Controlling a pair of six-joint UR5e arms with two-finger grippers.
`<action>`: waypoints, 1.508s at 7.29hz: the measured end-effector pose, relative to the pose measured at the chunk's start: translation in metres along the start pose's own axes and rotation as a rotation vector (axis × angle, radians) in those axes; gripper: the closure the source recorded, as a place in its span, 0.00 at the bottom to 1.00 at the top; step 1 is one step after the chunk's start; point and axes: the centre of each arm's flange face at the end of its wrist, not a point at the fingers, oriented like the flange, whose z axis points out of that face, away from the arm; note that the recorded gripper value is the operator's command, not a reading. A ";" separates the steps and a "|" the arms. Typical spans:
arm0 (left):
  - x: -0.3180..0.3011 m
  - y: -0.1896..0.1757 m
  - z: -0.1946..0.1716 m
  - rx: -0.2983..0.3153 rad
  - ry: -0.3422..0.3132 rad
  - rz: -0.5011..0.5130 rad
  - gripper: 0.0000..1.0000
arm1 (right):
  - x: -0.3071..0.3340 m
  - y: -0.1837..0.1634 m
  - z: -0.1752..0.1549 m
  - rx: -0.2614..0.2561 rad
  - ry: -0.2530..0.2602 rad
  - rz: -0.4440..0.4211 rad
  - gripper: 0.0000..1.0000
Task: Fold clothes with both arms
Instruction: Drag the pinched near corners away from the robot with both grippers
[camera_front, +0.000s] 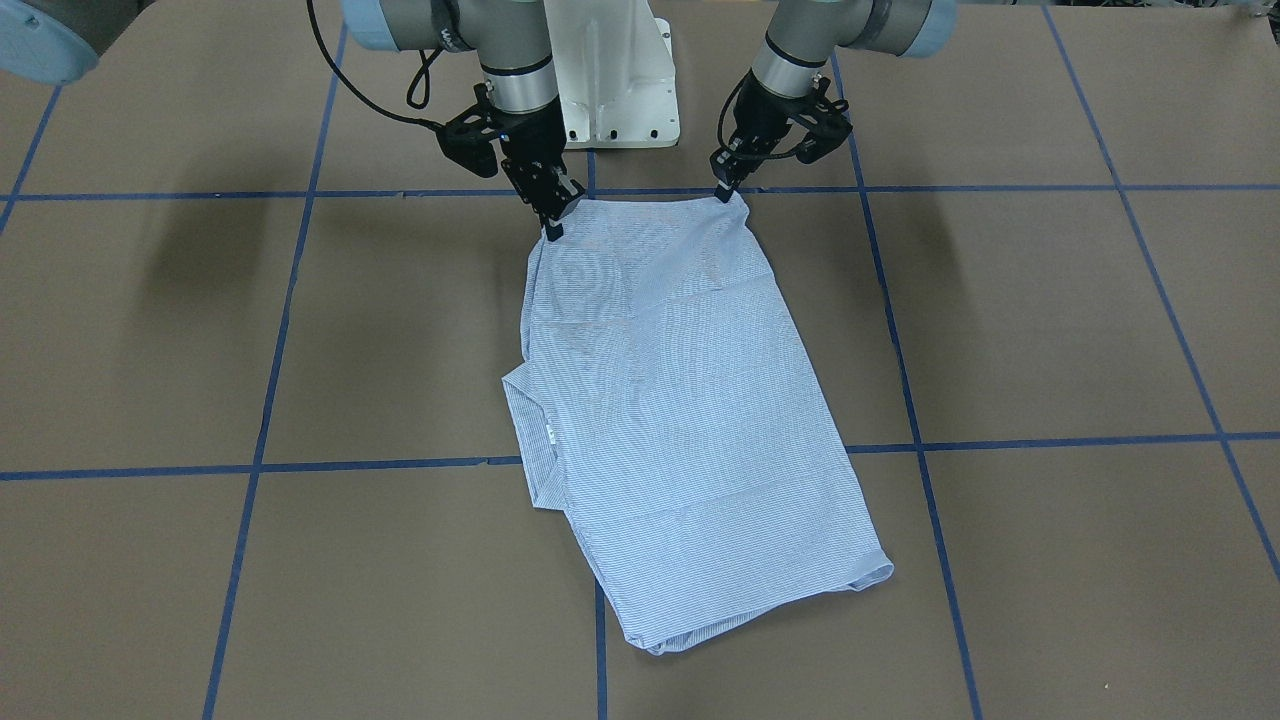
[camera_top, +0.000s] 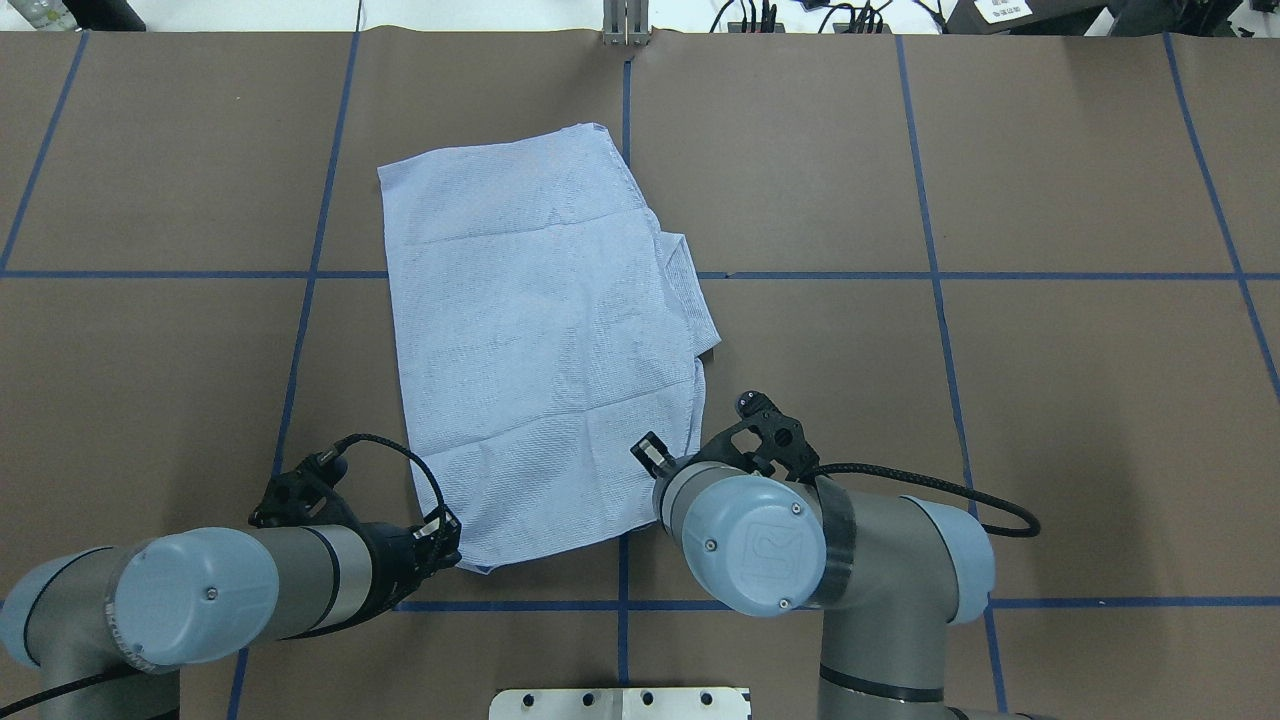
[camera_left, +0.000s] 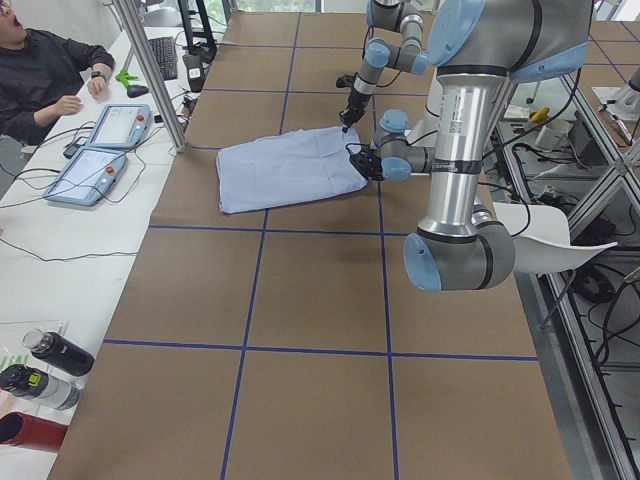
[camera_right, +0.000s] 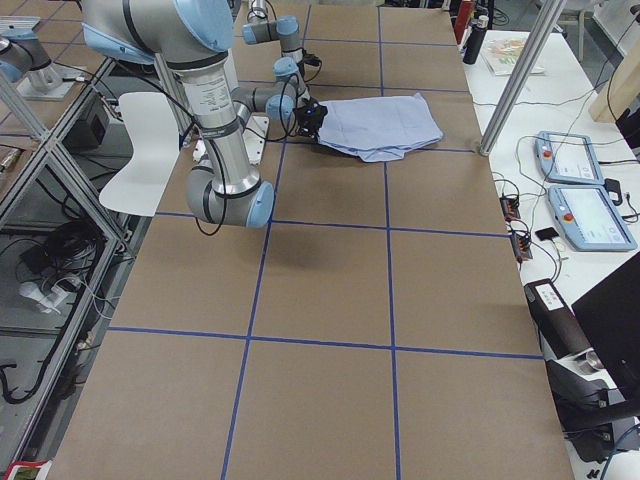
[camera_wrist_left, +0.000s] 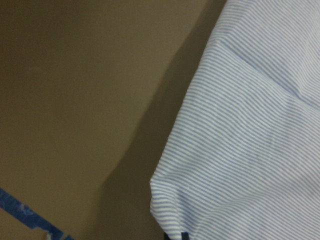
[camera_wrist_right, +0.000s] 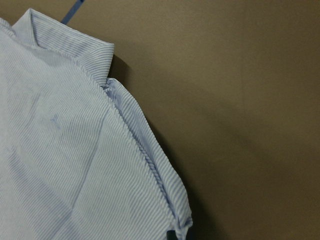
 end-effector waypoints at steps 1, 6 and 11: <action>0.009 0.008 -0.023 -0.031 0.037 0.011 1.00 | 0.012 0.008 -0.026 -0.022 0.000 -0.017 1.00; 0.035 0.059 -0.154 -0.186 0.062 0.055 1.00 | 0.051 0.021 -0.153 -0.031 0.017 -0.108 1.00; 0.138 -0.050 -0.091 0.137 0.047 0.199 1.00 | -0.038 -0.057 -0.059 0.201 0.001 -0.166 1.00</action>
